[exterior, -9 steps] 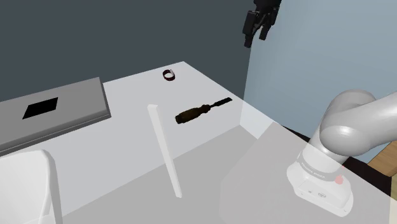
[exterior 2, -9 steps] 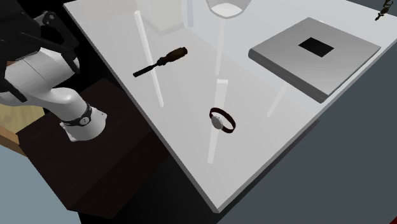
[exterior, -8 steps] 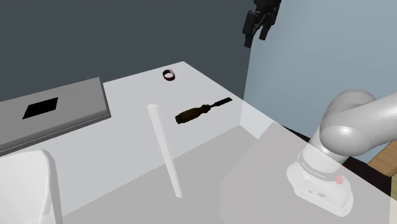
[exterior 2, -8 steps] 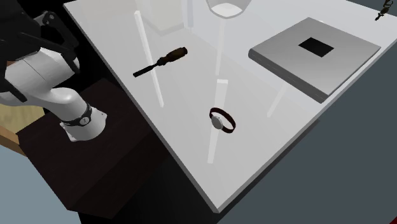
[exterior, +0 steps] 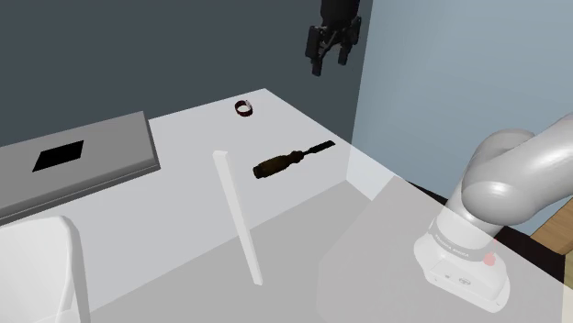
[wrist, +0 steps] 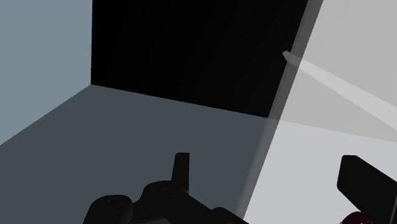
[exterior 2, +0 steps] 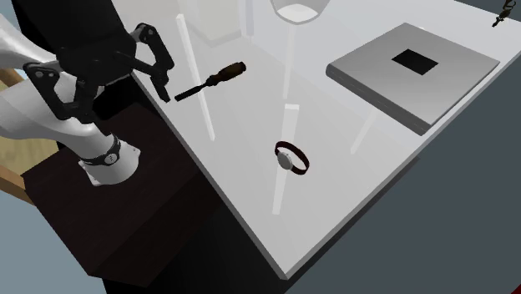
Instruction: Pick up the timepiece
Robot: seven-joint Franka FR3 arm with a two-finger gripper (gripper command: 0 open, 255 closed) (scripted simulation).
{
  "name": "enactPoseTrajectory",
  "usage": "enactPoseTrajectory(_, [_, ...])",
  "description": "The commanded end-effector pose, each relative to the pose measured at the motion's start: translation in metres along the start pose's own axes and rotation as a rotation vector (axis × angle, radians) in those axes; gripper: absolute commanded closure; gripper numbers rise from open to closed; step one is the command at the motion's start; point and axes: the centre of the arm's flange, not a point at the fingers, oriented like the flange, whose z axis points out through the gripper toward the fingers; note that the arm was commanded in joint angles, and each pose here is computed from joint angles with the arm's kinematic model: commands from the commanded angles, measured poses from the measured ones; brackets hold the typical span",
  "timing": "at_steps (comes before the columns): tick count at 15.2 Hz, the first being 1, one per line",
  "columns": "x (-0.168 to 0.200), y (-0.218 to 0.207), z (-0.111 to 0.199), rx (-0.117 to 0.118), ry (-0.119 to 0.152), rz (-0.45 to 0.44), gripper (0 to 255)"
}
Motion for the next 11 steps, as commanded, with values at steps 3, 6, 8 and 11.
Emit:
enactPoseTrajectory(3, [0.038, -0.037, 0.014, -0.006, -0.002, 0.031, 0])
enactPoseTrajectory(6, [0.066, -0.064, 0.024, -0.012, -0.004, 0.054, 0])
enactPoseTrajectory(8, [0.086, -0.082, 0.031, -0.015, -0.005, 0.069, 0])
enactPoseTrajectory(11, [0.115, -0.108, 0.041, -0.02, -0.006, 0.092, 0])
